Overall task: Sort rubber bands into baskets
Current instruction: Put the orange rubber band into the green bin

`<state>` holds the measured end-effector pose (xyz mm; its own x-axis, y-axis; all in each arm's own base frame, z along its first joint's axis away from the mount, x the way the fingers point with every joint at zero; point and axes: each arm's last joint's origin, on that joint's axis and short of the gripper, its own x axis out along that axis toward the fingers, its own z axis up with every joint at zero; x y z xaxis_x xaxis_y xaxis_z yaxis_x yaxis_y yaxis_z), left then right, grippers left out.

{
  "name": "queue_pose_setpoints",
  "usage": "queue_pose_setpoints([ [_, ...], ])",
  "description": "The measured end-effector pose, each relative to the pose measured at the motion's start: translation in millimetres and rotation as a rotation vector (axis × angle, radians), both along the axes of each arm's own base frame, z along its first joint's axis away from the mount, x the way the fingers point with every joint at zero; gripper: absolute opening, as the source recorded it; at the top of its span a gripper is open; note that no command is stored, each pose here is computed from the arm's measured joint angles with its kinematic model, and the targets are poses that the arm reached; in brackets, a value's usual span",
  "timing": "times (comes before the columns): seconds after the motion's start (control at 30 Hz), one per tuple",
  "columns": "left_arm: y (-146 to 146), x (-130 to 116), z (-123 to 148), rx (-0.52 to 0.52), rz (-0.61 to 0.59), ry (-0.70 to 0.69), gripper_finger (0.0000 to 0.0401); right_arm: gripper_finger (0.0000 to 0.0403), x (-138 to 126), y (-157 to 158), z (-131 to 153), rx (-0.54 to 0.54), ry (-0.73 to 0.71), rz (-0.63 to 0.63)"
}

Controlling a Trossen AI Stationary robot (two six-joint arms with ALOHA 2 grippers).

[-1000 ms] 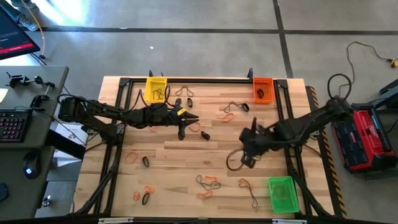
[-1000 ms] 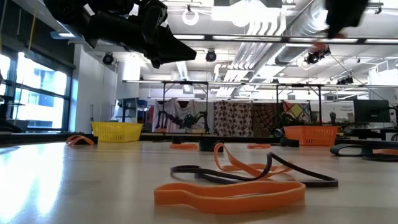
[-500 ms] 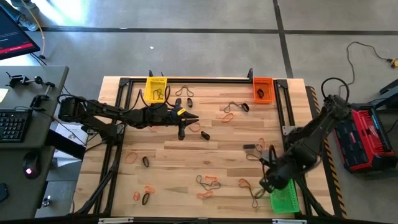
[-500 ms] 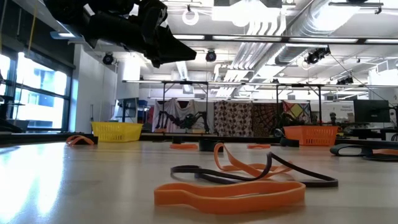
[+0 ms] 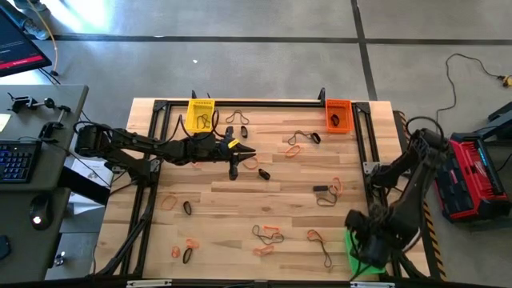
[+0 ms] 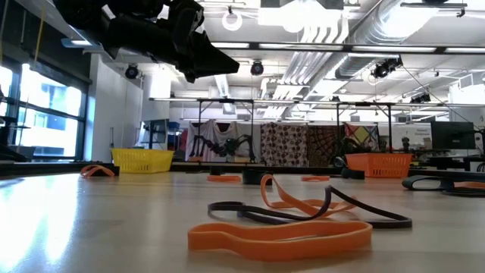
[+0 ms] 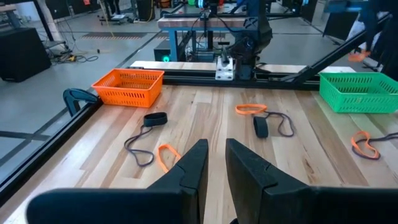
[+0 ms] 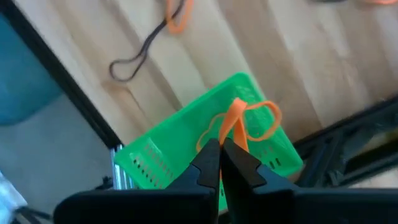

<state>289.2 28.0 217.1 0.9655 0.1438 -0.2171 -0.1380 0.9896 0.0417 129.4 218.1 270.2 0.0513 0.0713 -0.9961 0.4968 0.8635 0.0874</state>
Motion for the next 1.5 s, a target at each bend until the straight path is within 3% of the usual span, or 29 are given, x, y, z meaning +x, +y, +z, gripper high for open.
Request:
queue_pose_setpoints([
  [0.37, 0.7, 0.2, 1.3, 0.008, 0.001, -0.013, 0.0045, 0.0000, -0.5, 33.2, -46.0, -0.109, 0.130, 0.180],
  [0.63, 4.1, -0.1, 1.5, 0.008, 0.012, -0.014, 0.0045, 0.0000, 0.6, 38.6, -57.8, -0.138, 0.158, 0.253],
  [0.9, 3.8, -0.4, 0.0, 0.007, 0.011, 0.002, 0.0045, 0.0000, -3.5, 36.6, -84.2, -0.007, 0.180, 0.282],
  [1.13, 3.8, -0.5, -0.3, 0.007, 0.011, 0.004, 0.0045, 0.0000, -8.6, 29.0, -109.0, 0.027, 0.200, 0.311],
  [1.5, 3.8, -0.6, -0.7, 0.007, 0.011, 0.009, 0.0045, 0.0000, -10.8, 28.0, -116.0, 0.078, 0.230, 0.328],
])
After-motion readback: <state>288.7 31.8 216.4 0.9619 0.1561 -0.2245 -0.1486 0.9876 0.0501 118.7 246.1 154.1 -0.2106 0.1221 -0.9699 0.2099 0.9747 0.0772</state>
